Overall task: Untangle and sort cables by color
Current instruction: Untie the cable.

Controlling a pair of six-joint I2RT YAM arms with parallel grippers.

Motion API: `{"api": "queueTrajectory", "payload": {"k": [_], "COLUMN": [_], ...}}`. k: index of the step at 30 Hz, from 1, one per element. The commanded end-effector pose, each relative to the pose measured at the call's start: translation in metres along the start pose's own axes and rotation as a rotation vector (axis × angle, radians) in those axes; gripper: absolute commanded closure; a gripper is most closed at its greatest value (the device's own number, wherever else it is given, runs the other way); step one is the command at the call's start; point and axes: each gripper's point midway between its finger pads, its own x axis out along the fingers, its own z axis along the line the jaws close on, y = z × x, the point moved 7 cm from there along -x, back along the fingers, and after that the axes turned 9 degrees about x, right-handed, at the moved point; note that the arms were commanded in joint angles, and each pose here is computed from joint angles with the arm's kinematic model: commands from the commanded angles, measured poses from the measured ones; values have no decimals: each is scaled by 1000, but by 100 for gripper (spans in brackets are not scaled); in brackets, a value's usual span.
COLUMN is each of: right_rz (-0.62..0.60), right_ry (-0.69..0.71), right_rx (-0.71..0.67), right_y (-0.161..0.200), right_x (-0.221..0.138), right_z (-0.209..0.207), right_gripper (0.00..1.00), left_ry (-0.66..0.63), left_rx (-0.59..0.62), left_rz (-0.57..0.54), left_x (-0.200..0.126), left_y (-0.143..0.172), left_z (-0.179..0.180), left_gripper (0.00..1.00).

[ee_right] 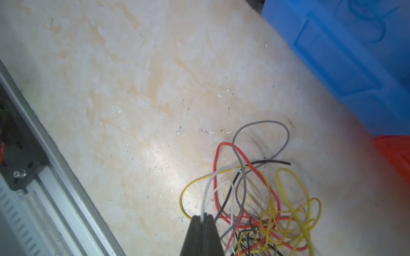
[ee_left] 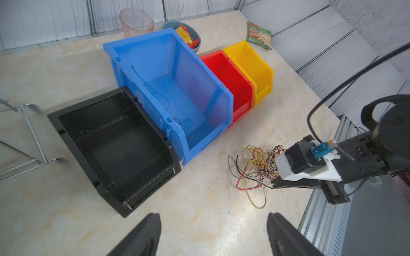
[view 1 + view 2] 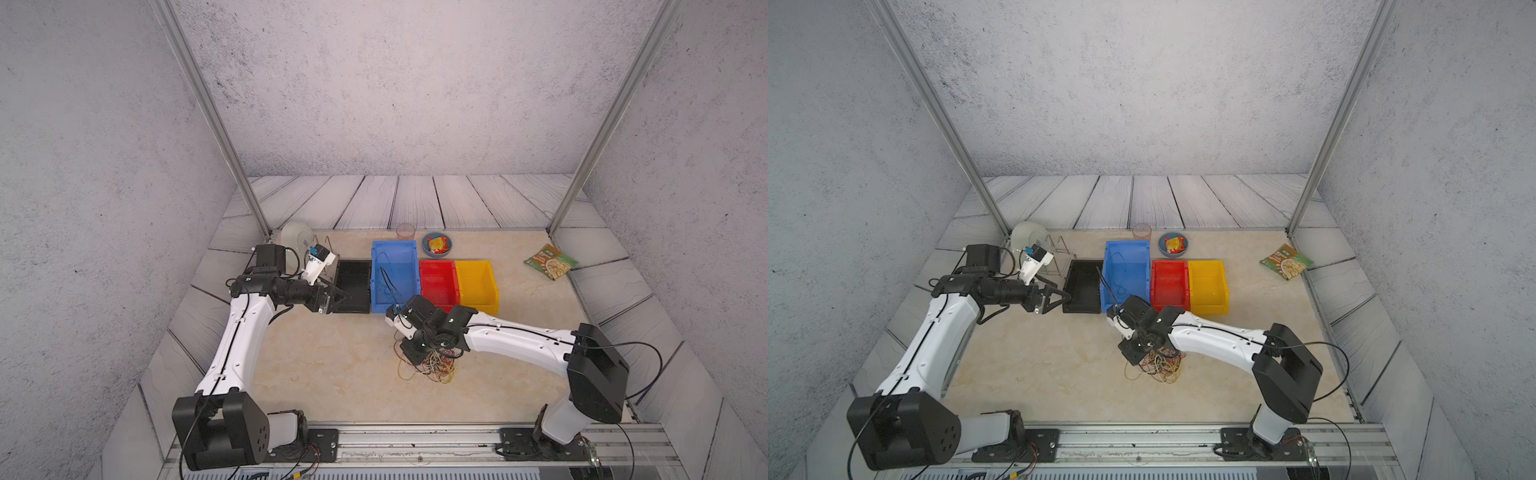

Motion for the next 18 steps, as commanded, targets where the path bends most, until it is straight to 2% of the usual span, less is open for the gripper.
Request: {"api": "queueTrajectory", "payload": {"k": [1,11,18], "right_rz": [-123,-342,-453], "right_ry": [6,3,22], "right_rx": [-8,39,52], "right_y": [-13,-16,-25], "right_x": [-53,-143,-193], "right_z": [5,-12,-11], "right_gripper": [100,100,100], "left_ry": [84,248,459], "left_rx": [13,141,198], "left_rz": [-50,-31,-58], "left_x": [0,33,63], "left_y": [-5,-27,-51], "left_z": [-10,-46,-81], "left_gripper": [20,20,18]}}
